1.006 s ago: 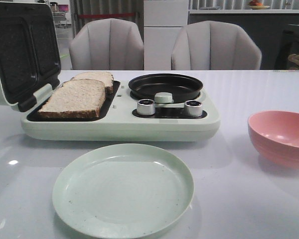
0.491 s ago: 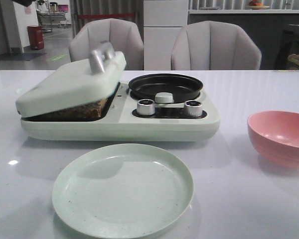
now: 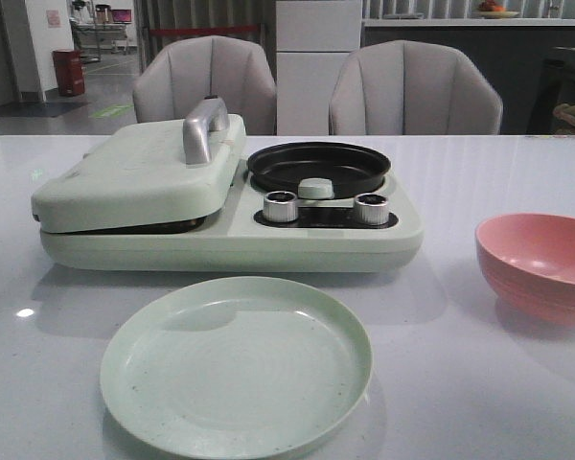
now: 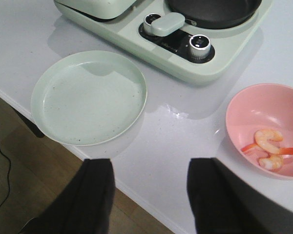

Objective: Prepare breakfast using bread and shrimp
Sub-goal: 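Push the sandwich maker lid down closed with the left gripper, then grasp the rim of the pink shrimp bowl with the right gripper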

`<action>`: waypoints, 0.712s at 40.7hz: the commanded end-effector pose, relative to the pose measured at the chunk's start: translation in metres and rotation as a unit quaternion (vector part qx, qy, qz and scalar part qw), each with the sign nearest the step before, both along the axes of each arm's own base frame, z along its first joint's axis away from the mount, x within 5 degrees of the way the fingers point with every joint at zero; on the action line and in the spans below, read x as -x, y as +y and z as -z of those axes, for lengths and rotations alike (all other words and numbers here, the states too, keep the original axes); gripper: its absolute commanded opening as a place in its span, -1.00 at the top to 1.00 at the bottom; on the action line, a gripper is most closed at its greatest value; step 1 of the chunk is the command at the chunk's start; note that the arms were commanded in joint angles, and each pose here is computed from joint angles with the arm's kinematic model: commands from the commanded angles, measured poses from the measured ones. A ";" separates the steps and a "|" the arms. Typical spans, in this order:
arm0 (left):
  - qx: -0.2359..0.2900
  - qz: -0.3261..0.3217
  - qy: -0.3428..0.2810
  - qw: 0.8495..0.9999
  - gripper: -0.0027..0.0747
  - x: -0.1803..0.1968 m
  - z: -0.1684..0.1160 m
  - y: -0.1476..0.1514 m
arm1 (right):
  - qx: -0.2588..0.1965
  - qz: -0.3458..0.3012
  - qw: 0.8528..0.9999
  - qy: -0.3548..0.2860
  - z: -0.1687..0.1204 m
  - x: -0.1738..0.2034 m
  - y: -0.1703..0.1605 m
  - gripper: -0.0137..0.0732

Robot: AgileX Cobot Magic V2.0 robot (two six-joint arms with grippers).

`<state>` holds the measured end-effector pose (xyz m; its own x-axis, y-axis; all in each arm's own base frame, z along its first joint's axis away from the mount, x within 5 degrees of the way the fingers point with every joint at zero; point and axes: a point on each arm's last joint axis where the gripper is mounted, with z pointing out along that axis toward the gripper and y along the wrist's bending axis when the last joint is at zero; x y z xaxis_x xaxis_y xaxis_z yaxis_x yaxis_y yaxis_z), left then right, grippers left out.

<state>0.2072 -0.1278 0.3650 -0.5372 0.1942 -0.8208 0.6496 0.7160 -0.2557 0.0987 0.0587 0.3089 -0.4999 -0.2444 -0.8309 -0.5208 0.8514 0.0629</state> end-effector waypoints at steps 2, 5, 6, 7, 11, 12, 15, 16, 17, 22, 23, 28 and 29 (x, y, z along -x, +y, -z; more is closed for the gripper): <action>0.039 0.009 -0.056 0.998 0.67 0.034 -0.010 -0.003 | -0.019 0.008 0.999 -0.045 -0.014 -0.003 0.000 -0.36; 0.041 0.025 -0.058 0.997 0.67 0.050 -0.001 -0.003 | -0.019 0.008 0.999 -0.045 -0.014 -0.003 0.000 -0.36; 0.043 0.028 -0.060 0.997 0.67 0.056 0.001 -0.002 | -0.019 0.008 0.999 -0.045 -0.014 -0.003 0.000 -0.36; 0.043 0.034 -0.058 0.997 0.67 0.061 0.005 -0.002 | -0.019 0.008 0.999 -0.045 -0.014 -0.003 0.000 -0.36; 0.044 0.050 -0.056 0.996 0.67 0.078 0.016 0.002 | -0.020 0.008 0.999 -0.044 -0.014 -0.003 0.000 -0.36; 0.043 0.054 -0.053 0.996 0.67 0.083 0.020 0.003 | -0.020 0.008 0.999 -0.045 -0.014 -0.003 0.000 -0.36; 0.039 0.062 -0.047 0.996 0.67 0.092 0.031 0.007 | -0.021 0.008 0.999 -0.045 -0.015 -0.003 0.000 -0.36; 0.039 0.063 -0.047 0.996 0.67 0.095 0.033 0.008 | -0.022 0.008 0.999 -0.044 -0.014 -0.003 0.000 -0.36; 0.038 0.063 -0.045 0.996 0.67 0.096 0.036 0.010 | -0.021 0.007 0.999 -0.043 -0.014 -0.003 0.000 -0.36; 0.034 0.063 -0.038 0.997 0.67 0.102 0.046 0.014 | -0.013 0.012 0.999 -0.039 -0.014 -0.008 0.001 -0.34; 0.033 0.063 -0.037 0.997 0.67 0.103 0.048 0.014 | -0.012 0.019 0.999 -0.035 -0.014 -0.010 0.000 -0.31; 0.030 0.063 -0.032 0.997 0.67 0.102 0.050 0.014 | 0.011 0.071 0.997 -0.001 -0.016 -0.031 -0.005 -0.17; 0.030 0.063 -0.032 0.997 0.67 0.102 0.050 0.014 | 0.017 0.085 0.996 0.010 -0.015 -0.037 -0.007 -0.15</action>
<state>0.1019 -0.1124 0.3014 -0.4874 0.2780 -0.8277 0.7584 0.6046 -0.2435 0.1173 0.0554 0.3088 -0.5725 -0.2273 -0.7877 -0.4376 0.8972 0.0592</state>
